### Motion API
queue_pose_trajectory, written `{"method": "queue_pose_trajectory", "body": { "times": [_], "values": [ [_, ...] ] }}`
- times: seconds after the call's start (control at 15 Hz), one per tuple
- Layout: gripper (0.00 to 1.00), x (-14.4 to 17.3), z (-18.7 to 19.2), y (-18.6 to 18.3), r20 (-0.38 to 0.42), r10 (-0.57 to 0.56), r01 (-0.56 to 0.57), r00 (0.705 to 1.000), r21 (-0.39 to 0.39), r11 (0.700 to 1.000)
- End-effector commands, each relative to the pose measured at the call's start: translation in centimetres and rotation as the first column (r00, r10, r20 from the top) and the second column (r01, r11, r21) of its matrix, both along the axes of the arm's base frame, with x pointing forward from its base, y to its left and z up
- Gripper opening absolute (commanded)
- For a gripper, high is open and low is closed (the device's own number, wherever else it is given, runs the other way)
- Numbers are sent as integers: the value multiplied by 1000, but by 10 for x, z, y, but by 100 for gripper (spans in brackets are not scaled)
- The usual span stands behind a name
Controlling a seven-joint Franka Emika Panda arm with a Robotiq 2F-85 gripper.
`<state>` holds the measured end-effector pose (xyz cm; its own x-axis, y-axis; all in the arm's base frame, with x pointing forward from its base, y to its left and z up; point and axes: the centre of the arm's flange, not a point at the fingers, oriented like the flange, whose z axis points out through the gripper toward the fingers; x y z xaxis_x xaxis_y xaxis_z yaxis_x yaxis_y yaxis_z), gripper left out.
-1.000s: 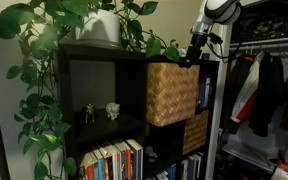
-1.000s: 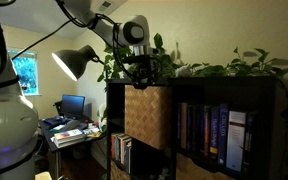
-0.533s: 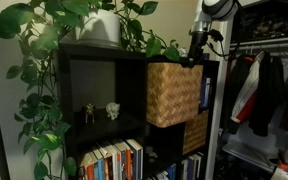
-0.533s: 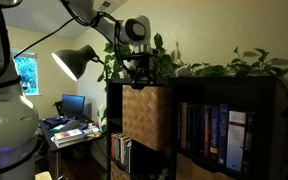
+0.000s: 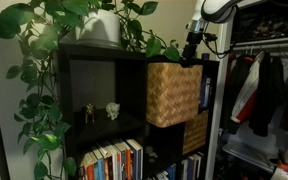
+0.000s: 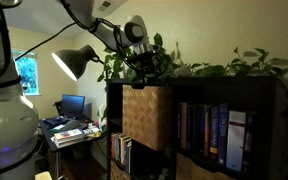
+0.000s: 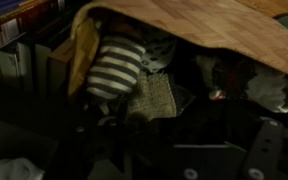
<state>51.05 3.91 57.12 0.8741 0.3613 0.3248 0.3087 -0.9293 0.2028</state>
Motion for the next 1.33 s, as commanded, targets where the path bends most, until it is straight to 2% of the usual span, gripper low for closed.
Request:
{"method": "queue_pose_trajectory", "body": {
  "times": [0.0, 0.6, 0.93, 1.27],
  "values": [
    [100, 2, -11, 0, 52, -13, 15, 999, -47, 999],
    [100, 12, -42, -12, 68, 29, -21, 997, -121, 992],
    [100, 16, -55, -20, 96, 48, -26, 994, -218, 976],
    [100, 18, -68, -23, 100, 53, -27, 994, -248, 968]
  ]
}}
